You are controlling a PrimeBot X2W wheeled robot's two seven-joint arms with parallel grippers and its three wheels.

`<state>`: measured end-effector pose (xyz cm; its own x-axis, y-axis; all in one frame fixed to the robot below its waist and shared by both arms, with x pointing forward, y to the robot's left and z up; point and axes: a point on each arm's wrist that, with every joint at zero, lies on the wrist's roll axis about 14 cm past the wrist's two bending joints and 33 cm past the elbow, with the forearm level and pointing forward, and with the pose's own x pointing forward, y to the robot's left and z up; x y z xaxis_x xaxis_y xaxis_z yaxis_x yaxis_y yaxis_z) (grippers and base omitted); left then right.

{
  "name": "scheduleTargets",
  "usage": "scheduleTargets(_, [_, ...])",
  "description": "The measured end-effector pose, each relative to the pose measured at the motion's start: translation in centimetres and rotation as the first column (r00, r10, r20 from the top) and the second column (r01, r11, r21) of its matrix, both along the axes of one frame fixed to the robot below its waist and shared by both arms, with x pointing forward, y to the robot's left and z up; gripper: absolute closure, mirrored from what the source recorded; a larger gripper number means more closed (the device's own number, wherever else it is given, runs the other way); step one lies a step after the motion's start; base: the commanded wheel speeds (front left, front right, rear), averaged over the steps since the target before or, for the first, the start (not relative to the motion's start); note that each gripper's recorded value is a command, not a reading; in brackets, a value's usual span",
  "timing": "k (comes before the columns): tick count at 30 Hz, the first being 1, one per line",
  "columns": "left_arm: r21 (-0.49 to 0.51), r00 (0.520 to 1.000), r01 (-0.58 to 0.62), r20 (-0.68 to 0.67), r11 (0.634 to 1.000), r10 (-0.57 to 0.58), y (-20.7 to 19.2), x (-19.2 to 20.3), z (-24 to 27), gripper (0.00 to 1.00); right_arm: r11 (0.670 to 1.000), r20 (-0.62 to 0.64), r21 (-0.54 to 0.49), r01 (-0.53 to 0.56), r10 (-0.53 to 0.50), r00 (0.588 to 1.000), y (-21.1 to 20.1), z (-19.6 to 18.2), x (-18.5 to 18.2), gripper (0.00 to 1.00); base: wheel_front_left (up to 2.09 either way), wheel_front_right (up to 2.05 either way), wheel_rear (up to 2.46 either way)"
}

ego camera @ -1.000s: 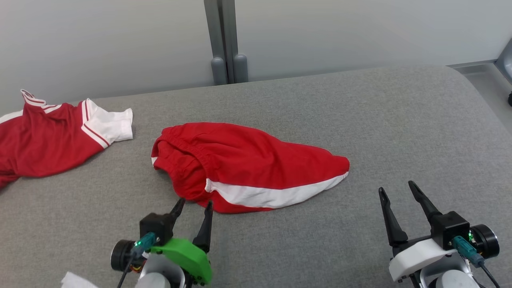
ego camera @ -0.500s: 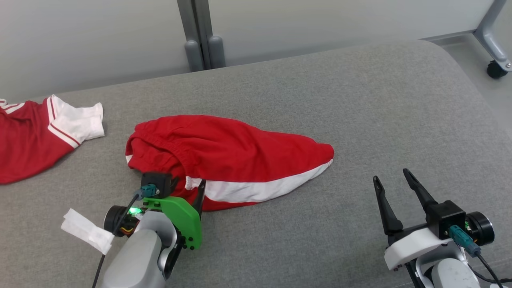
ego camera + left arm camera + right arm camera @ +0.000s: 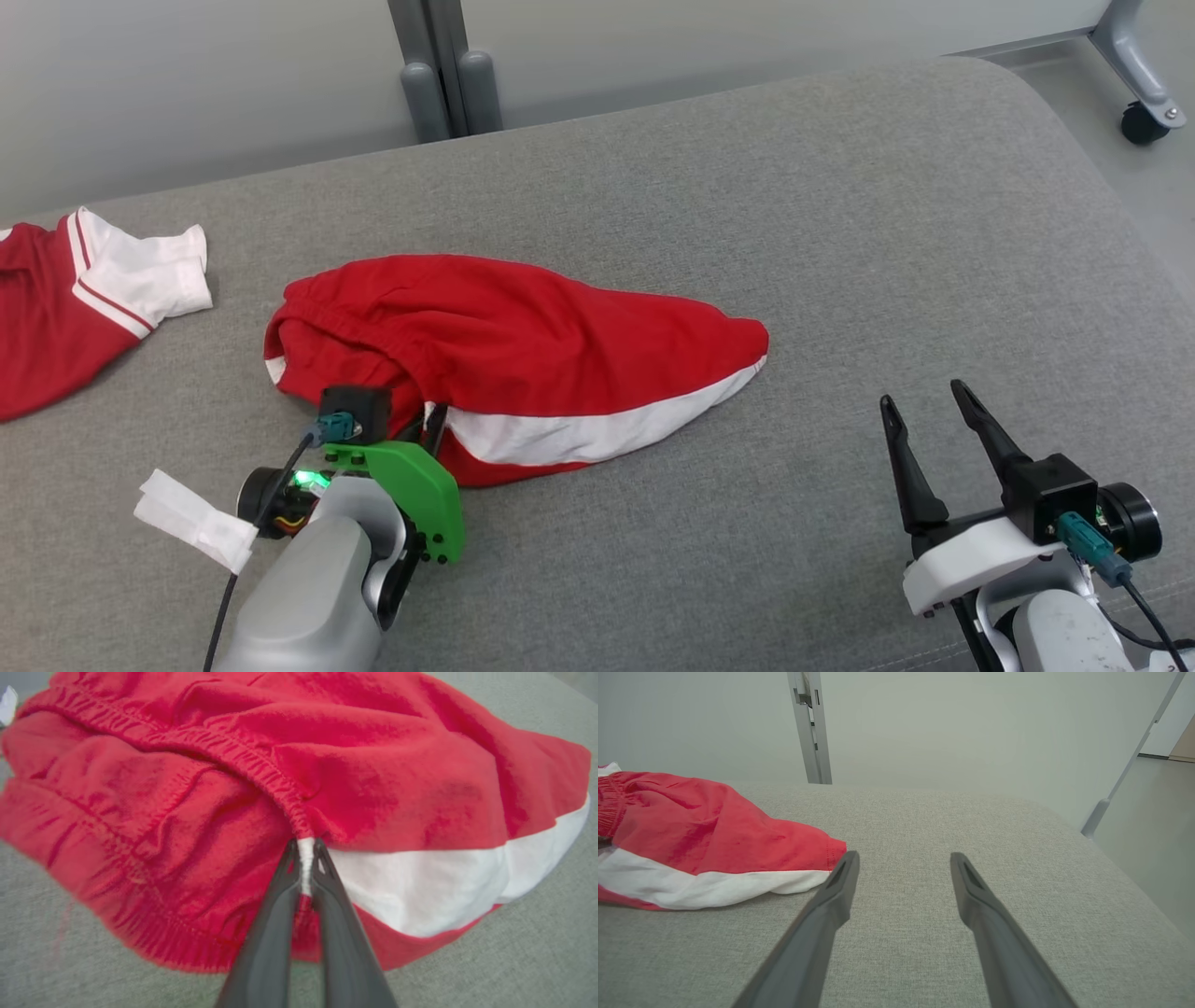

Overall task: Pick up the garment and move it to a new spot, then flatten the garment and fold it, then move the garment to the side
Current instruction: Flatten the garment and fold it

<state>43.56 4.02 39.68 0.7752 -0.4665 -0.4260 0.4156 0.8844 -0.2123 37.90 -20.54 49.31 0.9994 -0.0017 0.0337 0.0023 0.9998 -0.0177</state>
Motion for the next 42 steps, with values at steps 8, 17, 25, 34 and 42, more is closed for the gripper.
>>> scheduleTargets(8, [-0.065, 0.995, -0.062, 0.072, 0.996, 0.067, 0.9, 0.8, 1.1, 1.00, 0.999, -0.013, -0.048, -0.020, 0.020, 1.000, 0.4, -0.3, 1.3, 0.00, 0.00, 0.00, 0.00])
scheduleTargets(17, [-0.120, 0.977, -0.150, 0.138, 0.981, 0.166, 3.5, 1.5, 2.3, 1.00, 0.980, -0.124, -0.129, -0.154, 0.138, 0.983, 4.0, -3.4, 3.5, 0.00, 0.00, 0.00, 0.00])
scheduleTargets(25, [-0.156, 0.961, -0.163, 0.199, 0.974, 0.193, 4.0, 2.1, 3.9, 1.00, 0.956, -0.234, -0.161, -0.245, 0.204, 0.951, 6.1, -6.4, 5.5, 0.00, 0.00, 0.00, 0.00])
scheduleTargets(34, [-0.171, 0.956, -0.174, 0.209, 0.970, 0.208, 4.1, 1.8, 3.7, 1.00, 0.928, -0.313, -0.167, -0.332, 0.270, 0.911, 8.2, -8.5, 6.9, 0.00, 0.00, 0.00, 0.00])
scheduleTargets(42, [-0.170, 0.955, -0.190, 0.198, 0.967, 0.222, 4.5, 1.4, 3.0, 1.00, 0.912, -0.336, -0.154, -0.379, 0.313, 0.888, 9.6, -9.2, 7.6, 0.18, 0.00, 0.00, 0.00])
